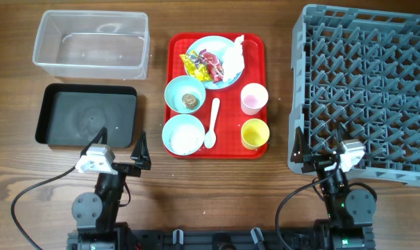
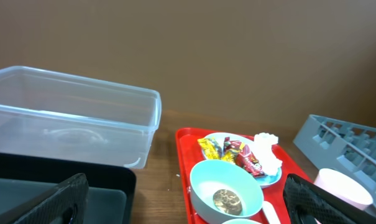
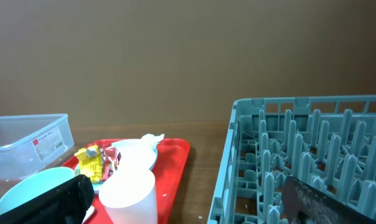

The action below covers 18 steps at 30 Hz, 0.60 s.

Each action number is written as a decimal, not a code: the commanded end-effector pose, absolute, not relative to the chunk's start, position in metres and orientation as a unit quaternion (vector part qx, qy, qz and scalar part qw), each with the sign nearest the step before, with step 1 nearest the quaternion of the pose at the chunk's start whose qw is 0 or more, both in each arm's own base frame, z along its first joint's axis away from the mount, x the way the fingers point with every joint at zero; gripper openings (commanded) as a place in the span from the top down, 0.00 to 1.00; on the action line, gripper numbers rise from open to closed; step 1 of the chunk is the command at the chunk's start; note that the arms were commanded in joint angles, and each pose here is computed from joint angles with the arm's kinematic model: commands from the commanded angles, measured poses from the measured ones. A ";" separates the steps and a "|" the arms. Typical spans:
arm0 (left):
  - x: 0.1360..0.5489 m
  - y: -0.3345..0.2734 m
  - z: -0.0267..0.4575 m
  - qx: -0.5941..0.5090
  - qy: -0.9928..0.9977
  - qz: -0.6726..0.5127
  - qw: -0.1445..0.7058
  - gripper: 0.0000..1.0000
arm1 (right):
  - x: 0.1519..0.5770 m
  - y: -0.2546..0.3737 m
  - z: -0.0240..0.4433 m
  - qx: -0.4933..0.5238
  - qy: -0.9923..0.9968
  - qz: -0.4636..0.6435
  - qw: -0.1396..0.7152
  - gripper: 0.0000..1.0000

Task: Sort waste into correct bins and load items into the dishwasher rack
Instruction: 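Move the left gripper over the plate of candy wrappers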

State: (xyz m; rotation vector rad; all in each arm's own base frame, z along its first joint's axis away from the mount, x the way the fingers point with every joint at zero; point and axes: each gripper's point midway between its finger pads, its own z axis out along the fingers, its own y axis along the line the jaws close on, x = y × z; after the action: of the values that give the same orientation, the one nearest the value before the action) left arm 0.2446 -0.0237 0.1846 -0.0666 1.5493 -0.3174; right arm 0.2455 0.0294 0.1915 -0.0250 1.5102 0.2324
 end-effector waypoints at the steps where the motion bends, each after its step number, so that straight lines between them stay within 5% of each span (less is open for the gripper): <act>1: 0.241 -0.028 0.222 -0.014 0.681 -0.146 0.717 0.00 | 0.245 0.032 0.193 -0.019 0.681 0.110 0.724 0.00; 5: 0.256 -0.033 0.243 0.009 0.733 -0.137 0.666 0.00 | 0.245 0.032 0.193 -0.019 0.681 0.110 0.724 0.00; 9: 0.323 -0.039 0.277 0.015 0.824 -0.152 0.546 0.00 | 0.245 0.033 0.189 -0.018 0.688 0.111 0.717 0.00; 12: 0.375 -0.048 0.278 0.005 0.892 -0.164 0.421 0.00 | 0.244 0.034 0.178 -0.007 0.712 0.122 0.691 0.00; 18: 0.408 -0.059 0.250 0.007 0.916 -0.179 0.359 0.00 | 0.246 0.034 0.222 -0.021 0.713 0.109 0.693 0.00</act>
State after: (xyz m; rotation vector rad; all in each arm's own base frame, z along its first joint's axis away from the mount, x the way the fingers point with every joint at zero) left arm 0.4053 -0.0513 0.2478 -0.0264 2.3621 -0.4273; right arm 0.2456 0.0301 0.1897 -0.0141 1.6227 0.2416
